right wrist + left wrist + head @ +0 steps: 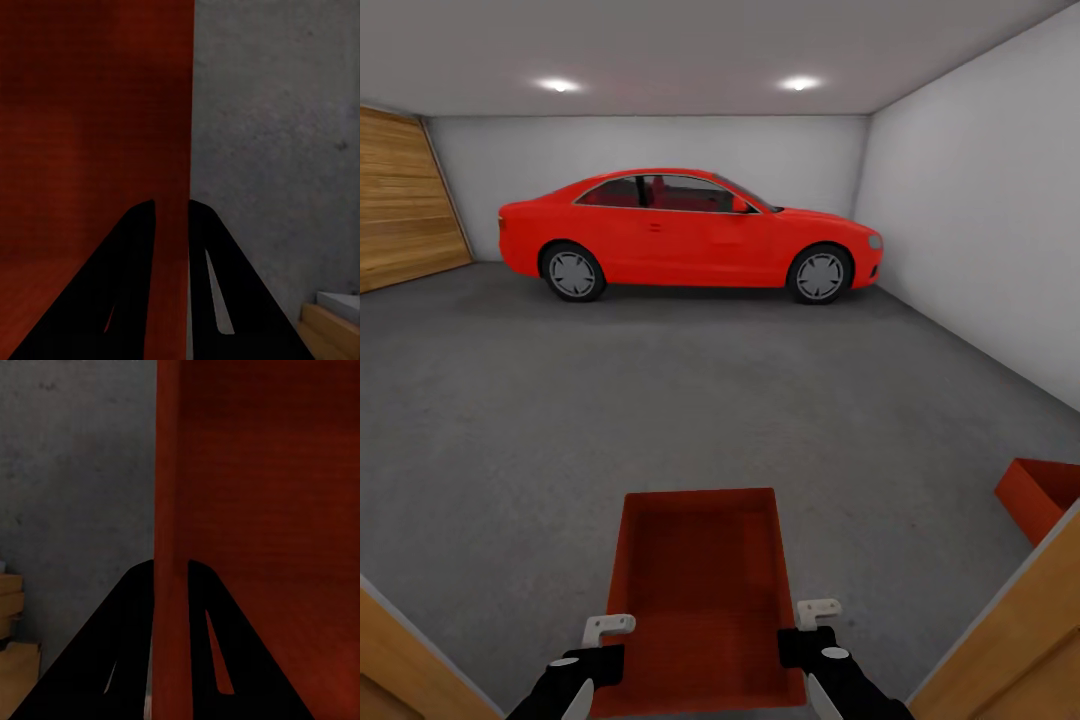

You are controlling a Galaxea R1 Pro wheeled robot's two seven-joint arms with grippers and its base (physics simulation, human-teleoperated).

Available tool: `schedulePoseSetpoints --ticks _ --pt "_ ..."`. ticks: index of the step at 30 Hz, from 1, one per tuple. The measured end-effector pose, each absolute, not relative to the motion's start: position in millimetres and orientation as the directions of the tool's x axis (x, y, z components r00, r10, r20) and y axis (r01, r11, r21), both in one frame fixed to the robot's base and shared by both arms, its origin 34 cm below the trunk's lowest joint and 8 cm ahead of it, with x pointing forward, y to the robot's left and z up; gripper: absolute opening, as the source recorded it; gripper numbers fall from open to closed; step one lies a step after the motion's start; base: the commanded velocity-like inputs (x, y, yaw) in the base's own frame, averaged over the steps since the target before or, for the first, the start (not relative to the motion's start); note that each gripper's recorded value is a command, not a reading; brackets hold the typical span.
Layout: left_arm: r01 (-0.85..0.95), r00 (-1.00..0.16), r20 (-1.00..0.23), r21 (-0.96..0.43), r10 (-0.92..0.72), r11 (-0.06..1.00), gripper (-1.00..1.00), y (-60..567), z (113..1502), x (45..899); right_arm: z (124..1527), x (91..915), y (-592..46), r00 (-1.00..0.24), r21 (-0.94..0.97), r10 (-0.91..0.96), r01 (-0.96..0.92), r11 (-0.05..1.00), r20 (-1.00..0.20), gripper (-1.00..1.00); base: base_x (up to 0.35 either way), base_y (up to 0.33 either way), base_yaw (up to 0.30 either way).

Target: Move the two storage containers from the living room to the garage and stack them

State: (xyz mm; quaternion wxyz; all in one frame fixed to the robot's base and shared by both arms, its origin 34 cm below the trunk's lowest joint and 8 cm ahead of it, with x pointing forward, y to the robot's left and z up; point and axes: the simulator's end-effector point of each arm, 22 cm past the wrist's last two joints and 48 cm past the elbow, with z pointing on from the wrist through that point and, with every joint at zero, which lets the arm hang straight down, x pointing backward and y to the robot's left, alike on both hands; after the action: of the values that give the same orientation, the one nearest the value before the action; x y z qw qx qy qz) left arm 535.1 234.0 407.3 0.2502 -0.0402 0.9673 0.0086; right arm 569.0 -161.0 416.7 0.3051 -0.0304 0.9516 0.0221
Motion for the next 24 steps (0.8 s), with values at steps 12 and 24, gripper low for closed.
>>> schedulePoseSetpoints --ticks 12,24 --pt "-0.082 -0.872 -0.485 -0.004 -0.074 0.997 -1.00 234.0 407.3 535.1 416.8 569.0 -161.0 -0.812 0.023 -0.045 -0.071 0.997 -0.582 -1.00 -0.001 0.028 0.000" --pt "-0.082 -0.871 -0.485 -0.003 -0.073 0.997 -1.00 234.1 407.5 535.2 416.9 569.0 -160.9 -0.812 0.024 -0.044 -0.071 0.997 -0.582 -1.00 0.023 0.037 0.000"
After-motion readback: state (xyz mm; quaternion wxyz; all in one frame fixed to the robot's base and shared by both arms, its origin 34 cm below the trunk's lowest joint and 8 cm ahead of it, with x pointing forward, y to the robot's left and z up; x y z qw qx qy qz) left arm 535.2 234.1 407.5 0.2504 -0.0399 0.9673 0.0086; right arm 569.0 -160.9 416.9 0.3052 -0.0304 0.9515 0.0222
